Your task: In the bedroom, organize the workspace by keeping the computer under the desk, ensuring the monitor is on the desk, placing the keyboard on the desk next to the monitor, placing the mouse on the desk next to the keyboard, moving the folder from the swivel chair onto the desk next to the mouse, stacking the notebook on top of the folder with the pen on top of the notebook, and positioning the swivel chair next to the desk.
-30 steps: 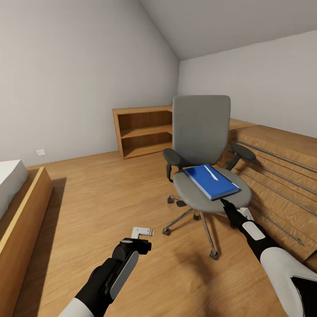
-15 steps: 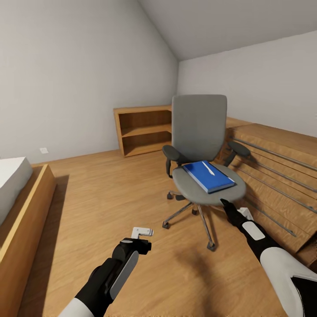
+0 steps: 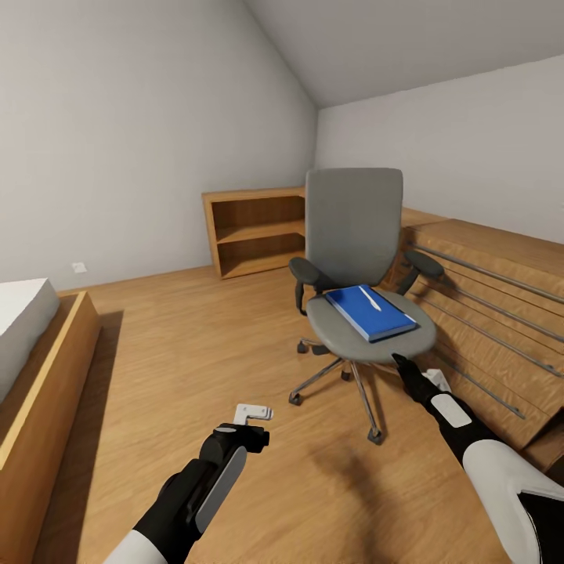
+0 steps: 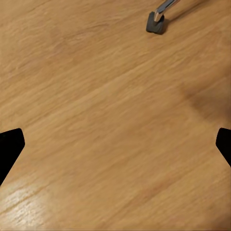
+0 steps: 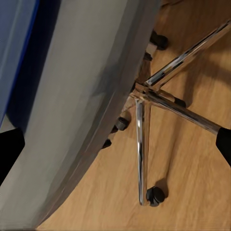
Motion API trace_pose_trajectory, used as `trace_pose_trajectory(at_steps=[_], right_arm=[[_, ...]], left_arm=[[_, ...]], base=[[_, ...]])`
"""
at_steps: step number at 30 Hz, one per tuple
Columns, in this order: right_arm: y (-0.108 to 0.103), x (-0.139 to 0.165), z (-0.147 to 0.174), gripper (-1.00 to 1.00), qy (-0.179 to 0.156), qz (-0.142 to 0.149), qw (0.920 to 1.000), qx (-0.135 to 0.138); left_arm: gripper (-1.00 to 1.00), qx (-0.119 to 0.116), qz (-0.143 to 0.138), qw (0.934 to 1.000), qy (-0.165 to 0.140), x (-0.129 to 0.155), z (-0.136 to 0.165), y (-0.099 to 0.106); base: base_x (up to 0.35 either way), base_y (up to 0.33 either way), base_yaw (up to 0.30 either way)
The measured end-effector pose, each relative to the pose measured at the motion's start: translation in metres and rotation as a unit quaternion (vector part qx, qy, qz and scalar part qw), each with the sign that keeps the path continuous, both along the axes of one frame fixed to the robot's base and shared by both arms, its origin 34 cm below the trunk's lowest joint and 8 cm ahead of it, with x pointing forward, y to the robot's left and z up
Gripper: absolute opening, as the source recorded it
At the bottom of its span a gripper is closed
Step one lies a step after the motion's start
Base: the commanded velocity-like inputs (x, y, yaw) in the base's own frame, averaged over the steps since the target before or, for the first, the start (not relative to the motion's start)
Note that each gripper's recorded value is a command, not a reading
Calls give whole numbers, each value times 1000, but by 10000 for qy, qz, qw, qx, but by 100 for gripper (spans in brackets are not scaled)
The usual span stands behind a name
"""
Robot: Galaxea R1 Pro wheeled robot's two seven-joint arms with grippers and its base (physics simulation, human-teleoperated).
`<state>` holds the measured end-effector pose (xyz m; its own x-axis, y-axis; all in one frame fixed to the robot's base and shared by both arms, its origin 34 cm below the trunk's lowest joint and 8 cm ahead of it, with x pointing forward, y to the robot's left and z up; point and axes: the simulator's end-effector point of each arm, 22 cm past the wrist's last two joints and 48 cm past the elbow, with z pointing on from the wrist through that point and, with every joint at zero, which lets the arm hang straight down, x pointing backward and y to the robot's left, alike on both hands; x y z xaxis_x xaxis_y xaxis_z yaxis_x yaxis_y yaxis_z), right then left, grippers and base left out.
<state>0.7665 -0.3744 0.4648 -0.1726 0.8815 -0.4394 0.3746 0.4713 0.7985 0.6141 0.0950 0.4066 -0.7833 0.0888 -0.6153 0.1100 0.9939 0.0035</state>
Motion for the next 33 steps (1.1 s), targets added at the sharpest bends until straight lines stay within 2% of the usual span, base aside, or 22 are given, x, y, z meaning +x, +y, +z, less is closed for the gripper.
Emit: trace_pose_trajectory(at_steps=[15, 33], right_arm=[[0, 0, 0, 100, -2, 1, 10000, 0], [3, 1, 0, 100, -12, 14, 10000, -14]], left_arm=[[100, -1, 0, 10000, 2, 0, 0, 0], [100, -13, 46, 10000, -59, 3, 3, 3]], base=[[-206, 43, 0], [-25, 3, 0]])
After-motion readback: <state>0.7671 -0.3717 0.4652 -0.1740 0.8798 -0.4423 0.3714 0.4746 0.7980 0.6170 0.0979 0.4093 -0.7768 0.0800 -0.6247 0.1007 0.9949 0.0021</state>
